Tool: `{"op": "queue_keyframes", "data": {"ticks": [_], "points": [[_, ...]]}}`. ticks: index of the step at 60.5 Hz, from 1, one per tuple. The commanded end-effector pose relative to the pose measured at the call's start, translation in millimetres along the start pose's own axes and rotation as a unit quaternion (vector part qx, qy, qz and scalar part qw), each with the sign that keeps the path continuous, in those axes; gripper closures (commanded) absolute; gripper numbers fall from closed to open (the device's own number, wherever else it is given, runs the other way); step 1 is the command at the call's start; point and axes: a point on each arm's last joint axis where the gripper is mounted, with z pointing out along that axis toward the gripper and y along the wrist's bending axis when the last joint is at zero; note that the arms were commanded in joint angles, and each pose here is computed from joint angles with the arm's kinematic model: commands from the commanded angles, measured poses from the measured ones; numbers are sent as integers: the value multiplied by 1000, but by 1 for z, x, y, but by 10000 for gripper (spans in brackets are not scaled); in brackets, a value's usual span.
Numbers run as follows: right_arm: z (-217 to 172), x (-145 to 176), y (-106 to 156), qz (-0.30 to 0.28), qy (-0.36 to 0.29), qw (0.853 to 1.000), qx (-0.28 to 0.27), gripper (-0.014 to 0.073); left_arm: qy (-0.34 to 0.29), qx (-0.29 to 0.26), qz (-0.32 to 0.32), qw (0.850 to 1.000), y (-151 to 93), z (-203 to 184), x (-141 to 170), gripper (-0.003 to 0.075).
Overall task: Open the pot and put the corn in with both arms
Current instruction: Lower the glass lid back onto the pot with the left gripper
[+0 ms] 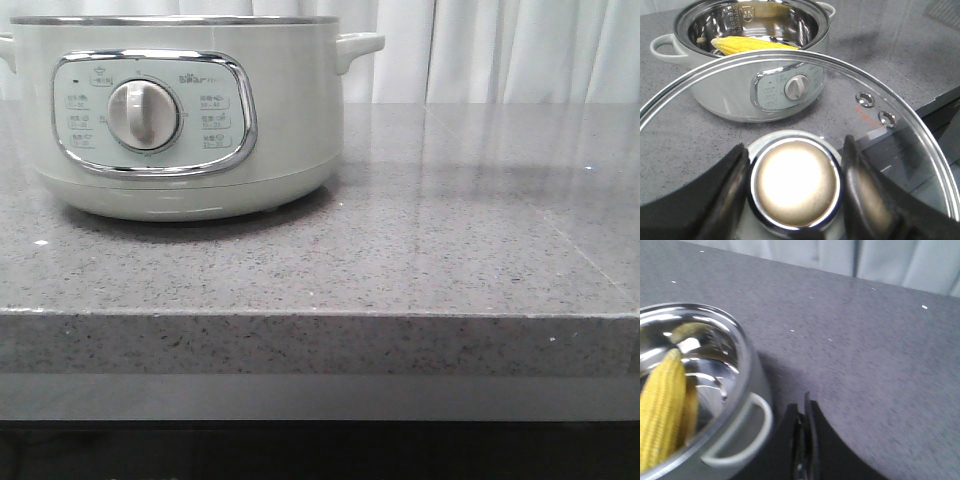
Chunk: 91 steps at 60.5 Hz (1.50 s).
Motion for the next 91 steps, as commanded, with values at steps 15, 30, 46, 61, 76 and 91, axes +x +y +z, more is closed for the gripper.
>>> {"op": "queue_keyframes", "data": {"ticks": [15,30,46,61,76,91], "points": [[-101,48,-29,-14,-97,990,98,663,-82,-3,-7,997,1,-7,-21,480],[-159,117,-14,-27,-157,982,105,663,-82,-3,-7,997,1,-7,-21,480],[-198,186,-2,-37,-185,978,93,663,-78,-5,-12,997,4,3,-31,480],[-214,203,2,-45,-231,968,92,663,-52,-3,-17,999,15,31,-84,479],[-214,203,2,-45,-231,968,92,663,-21,3,-22,1000,32,88,-154,479],[-214,203,2,-45,-231,968,92,663,14,6,-28,999,52,170,-197,479]]}}
